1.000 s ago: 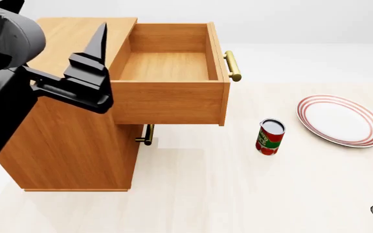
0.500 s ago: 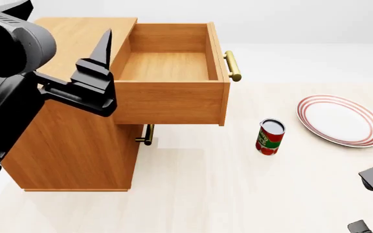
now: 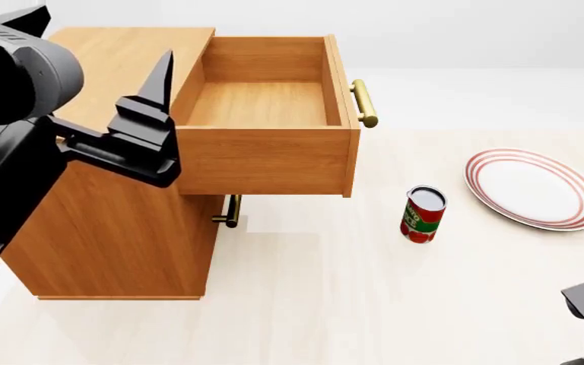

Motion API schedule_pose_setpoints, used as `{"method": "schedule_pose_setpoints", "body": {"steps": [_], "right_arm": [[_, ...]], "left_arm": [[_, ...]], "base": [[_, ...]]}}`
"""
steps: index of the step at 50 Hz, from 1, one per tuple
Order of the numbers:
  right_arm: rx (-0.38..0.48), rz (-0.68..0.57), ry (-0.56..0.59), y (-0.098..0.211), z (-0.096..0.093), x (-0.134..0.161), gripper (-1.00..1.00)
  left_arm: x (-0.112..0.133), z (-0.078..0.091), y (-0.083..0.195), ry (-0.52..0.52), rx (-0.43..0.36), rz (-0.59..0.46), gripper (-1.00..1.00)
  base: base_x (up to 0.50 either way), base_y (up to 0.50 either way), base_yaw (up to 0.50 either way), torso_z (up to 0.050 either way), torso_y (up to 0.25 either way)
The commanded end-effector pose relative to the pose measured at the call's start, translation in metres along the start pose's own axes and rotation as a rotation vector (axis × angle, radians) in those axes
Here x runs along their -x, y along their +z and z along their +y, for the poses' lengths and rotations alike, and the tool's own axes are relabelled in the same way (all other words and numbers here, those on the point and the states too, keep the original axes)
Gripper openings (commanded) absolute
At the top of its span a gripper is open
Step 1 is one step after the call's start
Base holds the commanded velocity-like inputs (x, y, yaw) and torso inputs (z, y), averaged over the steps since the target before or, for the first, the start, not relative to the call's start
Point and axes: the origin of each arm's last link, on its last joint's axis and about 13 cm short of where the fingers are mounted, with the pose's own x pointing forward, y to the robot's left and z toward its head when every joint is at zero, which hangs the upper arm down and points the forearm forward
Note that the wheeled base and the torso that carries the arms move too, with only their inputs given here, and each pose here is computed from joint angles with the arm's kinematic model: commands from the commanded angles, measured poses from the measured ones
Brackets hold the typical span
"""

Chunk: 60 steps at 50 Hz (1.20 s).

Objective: Put the bowl in the top drawer of the cabinet.

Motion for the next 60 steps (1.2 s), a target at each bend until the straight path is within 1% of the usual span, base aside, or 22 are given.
{"method": "schedule_pose_setpoints", "body": {"steps": [1,14,20,28,36,38,43,46,49,53,56,60], "right_arm": [[-0.005,0.016,-0.017,-0.006,0.000,-0.006,-1.00],[-0.027,0.018,-0.043,-0.011,-0.005,0.000,-1.00],[-0.031,0.003,-0.055,-0.009,-0.009,0.009,-1.00],[-0.028,-0.053,-0.070,-0.004,-0.020,0.037,-1.00],[0.003,-0.106,-0.065,0.005,-0.029,0.069,-1.00],[0.015,-0.117,-0.063,0.007,-0.032,0.076,-1.00],[0.085,-0.150,-0.072,0.016,-0.040,0.097,-1.00],[0.111,-0.179,-0.081,0.025,-0.045,0.110,-1.00],[0.150,-0.213,-0.106,0.029,-0.060,0.129,-1.00],[0.200,-0.242,-0.119,0.044,-0.065,0.144,-1.00],[0.237,-0.260,-0.126,0.052,-0.067,0.153,-1.00],[0.302,-0.293,-0.127,0.059,-0.079,0.160,-1.00]], "left_arm": [[0.001,0.000,0.000,0.002,0.001,0.005,1.00],[0.000,0.000,0.000,-0.001,0.003,0.002,1.00],[-0.001,0.000,-0.001,0.001,0.004,0.001,1.00],[-0.002,0.001,-0.004,0.002,0.009,-0.002,1.00],[-0.001,0.001,-0.003,0.004,0.011,-0.007,1.00],[-0.001,0.001,-0.003,0.003,0.012,-0.007,1.00],[0.000,0.001,-0.003,0.003,0.015,-0.013,1.00],[0.002,0.001,-0.002,0.005,0.015,-0.014,1.00],[0.005,0.001,0.000,0.010,0.015,-0.019,1.00],[0.007,0.002,0.002,0.015,0.017,-0.026,1.00],[0.007,0.001,0.000,0.016,0.021,-0.028,1.00],[0.007,0.001,-0.001,0.017,0.026,-0.032,1.00]], "base": [[0.00,0.00,0.00,0.000,0.000],[0.00,0.00,0.00,0.000,0.000],[0.00,0.00,0.00,0.000,0.000],[0.00,0.00,0.00,0.000,0.000],[0.00,0.00,0.00,0.000,0.000],[0.00,0.00,0.00,0.000,0.000],[0.00,0.00,0.00,0.000,0.000],[0.00,0.00,0.00,0.000,0.000],[0.00,0.00,0.00,0.000,0.000],[0.00,0.00,0.00,0.000,0.000],[0.00,0.00,0.00,0.000,0.000],[0.00,0.00,0.00,0.000,0.000]]}}
